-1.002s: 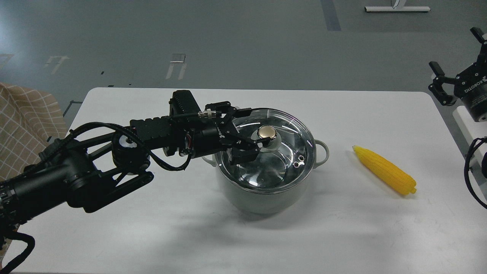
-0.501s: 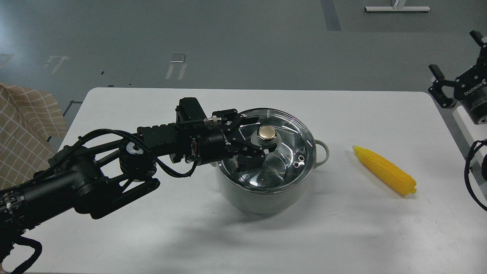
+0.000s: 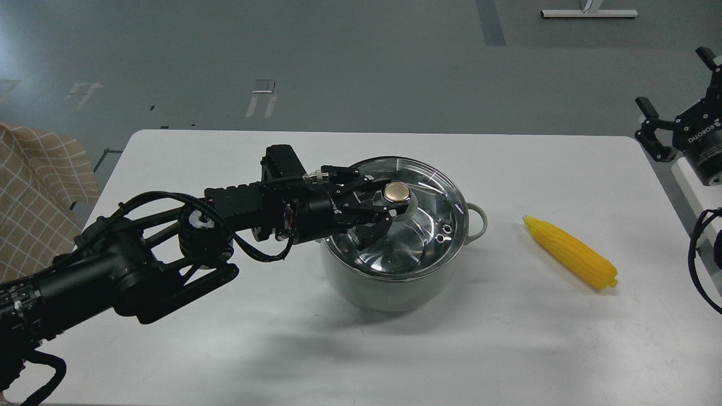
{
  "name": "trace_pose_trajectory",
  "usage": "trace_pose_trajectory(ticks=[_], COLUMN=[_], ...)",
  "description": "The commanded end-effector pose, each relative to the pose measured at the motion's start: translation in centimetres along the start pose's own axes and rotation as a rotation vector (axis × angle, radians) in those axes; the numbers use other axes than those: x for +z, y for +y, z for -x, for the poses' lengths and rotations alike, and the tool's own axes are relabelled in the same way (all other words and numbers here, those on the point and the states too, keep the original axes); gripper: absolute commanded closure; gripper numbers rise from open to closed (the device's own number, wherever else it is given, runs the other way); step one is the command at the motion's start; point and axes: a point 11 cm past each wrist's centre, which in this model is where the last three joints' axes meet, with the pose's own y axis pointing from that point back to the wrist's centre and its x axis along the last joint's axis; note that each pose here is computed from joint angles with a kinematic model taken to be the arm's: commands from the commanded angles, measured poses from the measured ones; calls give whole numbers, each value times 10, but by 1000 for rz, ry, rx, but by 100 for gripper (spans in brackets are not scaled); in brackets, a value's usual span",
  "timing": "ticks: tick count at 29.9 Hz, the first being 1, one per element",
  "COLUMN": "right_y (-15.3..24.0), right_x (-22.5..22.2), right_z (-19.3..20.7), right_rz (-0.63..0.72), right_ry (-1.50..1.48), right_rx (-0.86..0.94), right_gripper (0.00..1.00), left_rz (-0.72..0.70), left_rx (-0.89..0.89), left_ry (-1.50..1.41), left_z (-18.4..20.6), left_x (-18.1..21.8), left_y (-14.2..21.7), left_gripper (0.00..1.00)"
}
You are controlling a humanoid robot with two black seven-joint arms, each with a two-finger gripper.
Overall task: Open pot and put corn in
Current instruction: 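Lift the glass lid off the pot with the left gripper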
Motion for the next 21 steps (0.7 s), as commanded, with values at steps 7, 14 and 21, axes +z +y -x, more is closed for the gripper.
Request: trace_pose_trajectory(ticks=[7, 14, 21], right_y=[1, 1, 1], right_x=[0, 0, -3], right_z=[-1, -1, -2], right_rz=[2, 0, -4], right_ry=[2, 1, 3], right_rx=[1, 2, 4], right_gripper=[0, 0, 0], left_rz=[6, -55, -175], left_rx=[32, 53, -12], left_ry=[-49, -153, -267], left_z=[-22, -53, -59], left_x=[-2, -27, -65], left_y=[11, 55, 145], left_gripper=[92, 92, 92])
